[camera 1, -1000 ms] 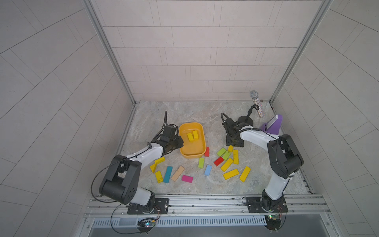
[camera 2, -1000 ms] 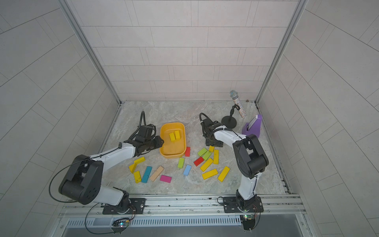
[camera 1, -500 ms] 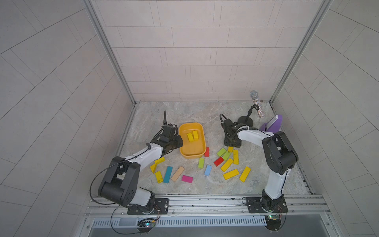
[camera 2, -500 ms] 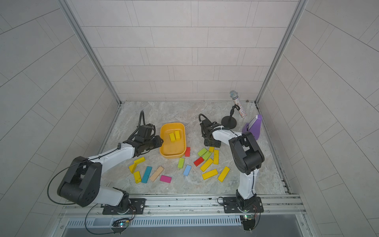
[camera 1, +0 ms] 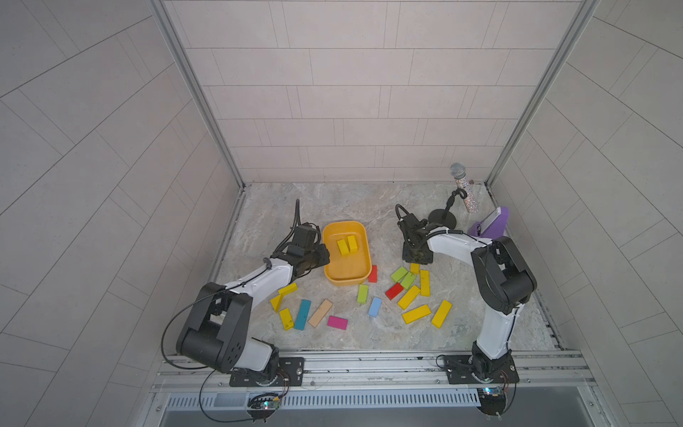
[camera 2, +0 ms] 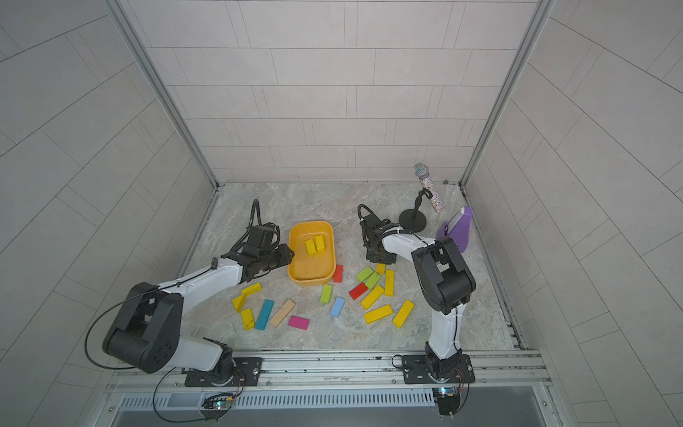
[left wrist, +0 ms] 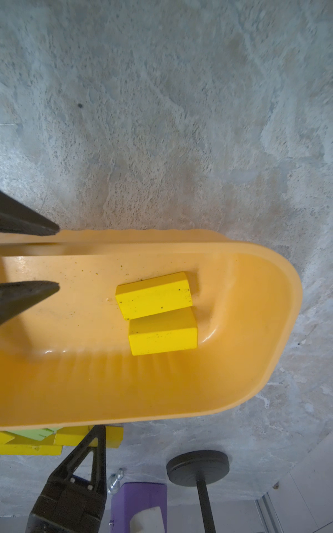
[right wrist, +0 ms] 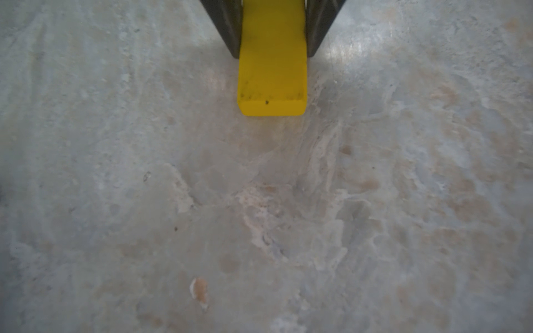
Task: Pick out the yellow building blocks
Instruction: Pick up the building block from the center of the board.
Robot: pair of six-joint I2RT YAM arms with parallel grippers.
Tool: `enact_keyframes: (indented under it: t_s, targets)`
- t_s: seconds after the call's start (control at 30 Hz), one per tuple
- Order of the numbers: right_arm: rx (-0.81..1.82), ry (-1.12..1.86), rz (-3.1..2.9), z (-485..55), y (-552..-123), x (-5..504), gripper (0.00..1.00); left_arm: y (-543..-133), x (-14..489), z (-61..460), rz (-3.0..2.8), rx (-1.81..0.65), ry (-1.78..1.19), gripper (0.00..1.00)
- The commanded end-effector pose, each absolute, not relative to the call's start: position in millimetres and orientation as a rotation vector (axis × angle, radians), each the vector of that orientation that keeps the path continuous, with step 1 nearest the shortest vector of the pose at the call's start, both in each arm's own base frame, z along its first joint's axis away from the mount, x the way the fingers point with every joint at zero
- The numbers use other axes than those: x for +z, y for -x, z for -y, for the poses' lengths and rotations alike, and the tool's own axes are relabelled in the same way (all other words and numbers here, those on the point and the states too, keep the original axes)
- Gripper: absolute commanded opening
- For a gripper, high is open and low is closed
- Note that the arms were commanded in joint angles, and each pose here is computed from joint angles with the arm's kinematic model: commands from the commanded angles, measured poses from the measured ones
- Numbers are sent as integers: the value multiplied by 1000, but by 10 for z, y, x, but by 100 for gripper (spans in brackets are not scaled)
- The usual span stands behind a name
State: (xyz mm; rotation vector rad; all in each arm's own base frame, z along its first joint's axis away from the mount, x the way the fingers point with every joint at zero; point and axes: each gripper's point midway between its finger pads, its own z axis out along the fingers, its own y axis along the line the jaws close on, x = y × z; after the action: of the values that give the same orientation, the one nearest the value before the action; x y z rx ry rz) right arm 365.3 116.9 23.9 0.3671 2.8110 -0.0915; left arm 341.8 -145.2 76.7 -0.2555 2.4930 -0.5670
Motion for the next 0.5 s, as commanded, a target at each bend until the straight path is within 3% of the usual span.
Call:
enact_keyframes:
  t_s: [0.0,0.17,0.47]
  targets:
    - [-131,-385,-2859,-1111,-3548,100,28,-3445,845,1420,-2460,-556,257,32]
    - [-110,-357,-2815,-1129,-3615,309,18,-3434,812,1417,-2465,-560,267,32]
    - [-96,-203,-2693,-1285,-3736,1043,15,-3441,739,1402,-2476,-582,320,36]
